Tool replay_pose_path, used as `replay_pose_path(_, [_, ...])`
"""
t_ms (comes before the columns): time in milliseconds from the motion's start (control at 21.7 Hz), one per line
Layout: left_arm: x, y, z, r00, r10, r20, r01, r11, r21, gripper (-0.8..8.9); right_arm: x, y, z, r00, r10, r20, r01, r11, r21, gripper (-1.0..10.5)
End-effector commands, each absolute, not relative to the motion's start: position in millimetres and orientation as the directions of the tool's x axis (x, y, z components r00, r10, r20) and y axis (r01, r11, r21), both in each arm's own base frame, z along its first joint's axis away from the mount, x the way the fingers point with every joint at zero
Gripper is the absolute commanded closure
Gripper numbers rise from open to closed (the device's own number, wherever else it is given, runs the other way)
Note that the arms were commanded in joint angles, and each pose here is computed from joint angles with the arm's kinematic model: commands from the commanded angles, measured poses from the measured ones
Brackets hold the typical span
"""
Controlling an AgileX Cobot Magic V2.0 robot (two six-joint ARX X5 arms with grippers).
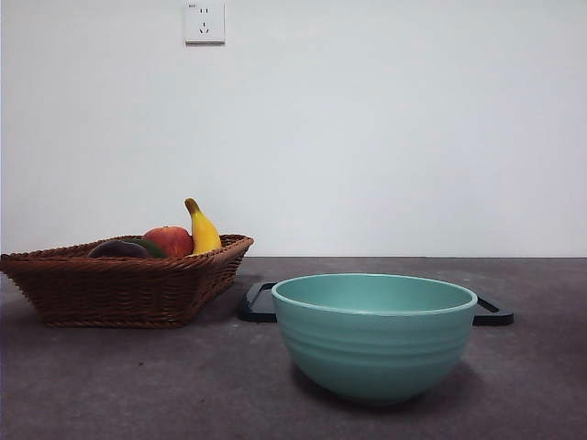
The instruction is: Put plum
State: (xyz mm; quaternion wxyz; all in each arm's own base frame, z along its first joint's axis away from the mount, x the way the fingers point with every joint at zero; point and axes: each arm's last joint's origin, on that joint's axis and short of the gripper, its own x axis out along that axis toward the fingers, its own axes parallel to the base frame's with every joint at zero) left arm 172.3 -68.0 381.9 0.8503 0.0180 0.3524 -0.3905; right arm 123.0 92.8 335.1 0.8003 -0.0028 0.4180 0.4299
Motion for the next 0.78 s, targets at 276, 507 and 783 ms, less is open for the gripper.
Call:
replay_pose_path(276, [142, -19, 406, 0.915, -0.402, -0.022, 0.401, 0.903, 0.153, 8.07, 123, 94, 340, 0.286, 0.697, -0.657, -0.71, 0.615, 0.344, 9.4])
replay_pose_path(507, [117, -1, 351, 0.982, -0.101, 0.158, 0.072, 0.982, 0.176, 8.07, 123, 94, 340, 0.286, 0.697, -0.657, -0.71, 0.615, 0.344, 9.4])
replay_pose_path(783, [105, 9, 293, 0.984, 0.099, 0.147, -0.122, 0.98, 0.155, 8.07, 123, 94, 340, 0.286, 0.697, -0.657, -0.71, 0.615, 0.344, 9.4])
